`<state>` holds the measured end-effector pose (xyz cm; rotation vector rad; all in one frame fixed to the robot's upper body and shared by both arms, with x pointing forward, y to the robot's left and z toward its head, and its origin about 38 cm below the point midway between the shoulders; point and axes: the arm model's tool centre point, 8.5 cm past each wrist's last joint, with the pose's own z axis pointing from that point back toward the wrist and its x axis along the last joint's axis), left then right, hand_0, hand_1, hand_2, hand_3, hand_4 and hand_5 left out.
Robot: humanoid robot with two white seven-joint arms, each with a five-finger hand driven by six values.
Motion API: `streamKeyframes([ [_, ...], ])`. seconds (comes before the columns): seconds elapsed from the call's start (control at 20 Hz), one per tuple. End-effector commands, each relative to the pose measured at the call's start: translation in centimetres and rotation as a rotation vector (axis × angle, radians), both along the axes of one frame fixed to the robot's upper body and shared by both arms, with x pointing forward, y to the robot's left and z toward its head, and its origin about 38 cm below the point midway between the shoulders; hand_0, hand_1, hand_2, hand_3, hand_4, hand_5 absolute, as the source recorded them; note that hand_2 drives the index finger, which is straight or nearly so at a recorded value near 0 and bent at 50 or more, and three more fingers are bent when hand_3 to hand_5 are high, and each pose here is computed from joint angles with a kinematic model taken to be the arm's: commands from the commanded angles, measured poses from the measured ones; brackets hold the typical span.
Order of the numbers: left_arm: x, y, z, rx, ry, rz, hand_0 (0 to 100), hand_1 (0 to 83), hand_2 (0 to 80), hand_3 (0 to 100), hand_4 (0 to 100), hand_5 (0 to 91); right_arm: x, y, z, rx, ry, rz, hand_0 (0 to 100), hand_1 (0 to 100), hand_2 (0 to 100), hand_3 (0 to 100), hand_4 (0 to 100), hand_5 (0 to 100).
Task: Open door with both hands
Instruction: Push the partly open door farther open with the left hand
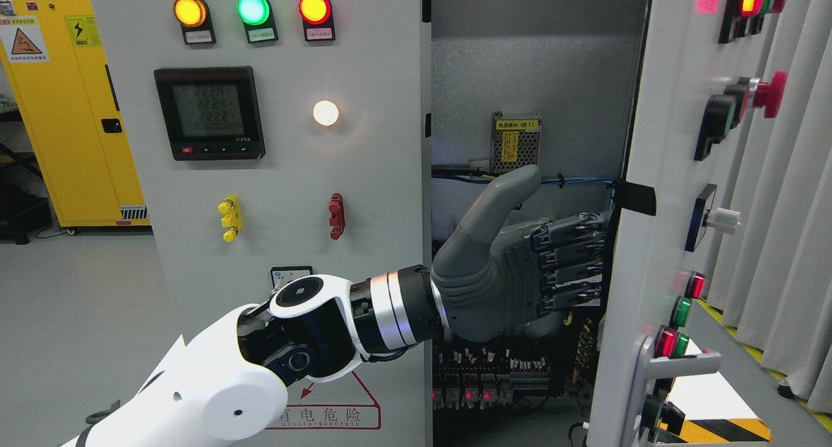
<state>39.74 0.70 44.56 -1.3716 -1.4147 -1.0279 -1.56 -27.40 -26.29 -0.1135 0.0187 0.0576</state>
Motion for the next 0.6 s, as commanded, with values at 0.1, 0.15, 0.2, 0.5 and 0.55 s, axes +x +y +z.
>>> streamKeyframes([
  [0.1, -0.6, -3.0, -0.1, -0.020, 0.049, -0.067, 0, 0.0, 0.0, 10, 0, 0.0, 0.0, 1.0, -0.1, 0.019, 0.001, 0.027, 21, 10, 0, 0, 0, 0],
  [0.15, -0.9, -3.5, 0.0, -0.024, 0.050, -0.081, 0, 0.0, 0.0, 10, 0, 0.0, 0.0, 1.0, -0.1, 0.019, 0.002, 0.027, 21, 10, 0, 0, 0, 0],
  [0.2, -1.2, -4.0, 0.0, -0.028, 0.052, -0.094, 0, 0.0, 0.0, 10, 0, 0.0, 0.0, 1.0, -0.1, 0.020, 0.002, 0.027, 21, 10, 0, 0, 0, 0],
  [0.5, -2.5, -6.7, -0.3, -0.028, 0.036, -0.130, 0, 0.0, 0.0, 10, 0, 0.0, 0.1, 1.0, -0.1, 0.020, -0.001, 0.027, 21, 10, 0, 0, 0, 0],
  [0.55, -2.5, -7.0, -0.3, -0.025, 0.027, -0.125, 0, 0.0, 0.0, 10, 0, 0.0, 0.0, 1.0, -0.1, 0.020, 0.001, 0.027, 21, 10, 0, 0, 0, 0],
])
